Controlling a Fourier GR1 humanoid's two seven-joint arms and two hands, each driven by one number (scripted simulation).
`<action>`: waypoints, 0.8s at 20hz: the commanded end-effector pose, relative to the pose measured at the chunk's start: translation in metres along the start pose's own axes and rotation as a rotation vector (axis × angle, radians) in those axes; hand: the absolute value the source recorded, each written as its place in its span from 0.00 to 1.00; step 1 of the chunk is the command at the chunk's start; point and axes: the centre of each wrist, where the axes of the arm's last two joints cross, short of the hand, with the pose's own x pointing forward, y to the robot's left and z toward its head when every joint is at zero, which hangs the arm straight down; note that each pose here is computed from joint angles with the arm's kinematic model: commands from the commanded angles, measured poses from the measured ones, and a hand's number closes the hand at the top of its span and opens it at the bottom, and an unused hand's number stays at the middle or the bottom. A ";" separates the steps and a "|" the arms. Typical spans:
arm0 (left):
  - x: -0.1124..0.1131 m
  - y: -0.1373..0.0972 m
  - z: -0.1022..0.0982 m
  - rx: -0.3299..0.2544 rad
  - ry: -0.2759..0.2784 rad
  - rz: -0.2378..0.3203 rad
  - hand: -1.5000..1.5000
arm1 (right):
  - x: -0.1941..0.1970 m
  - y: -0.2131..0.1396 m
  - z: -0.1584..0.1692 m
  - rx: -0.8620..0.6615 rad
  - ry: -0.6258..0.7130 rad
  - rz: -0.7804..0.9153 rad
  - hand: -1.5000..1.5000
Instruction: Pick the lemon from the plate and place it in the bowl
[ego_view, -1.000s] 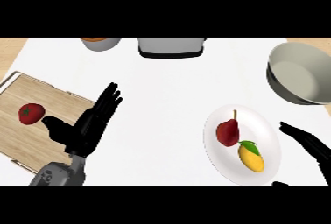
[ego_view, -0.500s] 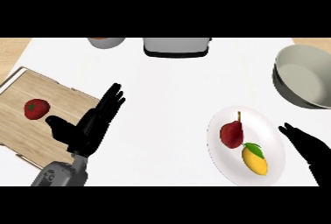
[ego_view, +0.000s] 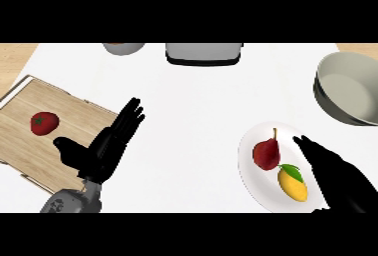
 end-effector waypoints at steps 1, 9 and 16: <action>-0.008 -0.005 -0.001 0.008 0.005 -0.008 0.50 | 0.008 0.006 -0.017 0.060 0.094 0.043 0.00; -0.002 0.003 0.001 0.015 -0.004 -0.001 0.50 | 0.002 0.014 -0.037 0.143 0.178 0.088 0.00; -0.002 -0.007 0.001 0.011 -0.004 -0.012 0.50 | 0.014 0.039 -0.030 0.142 0.151 0.126 0.00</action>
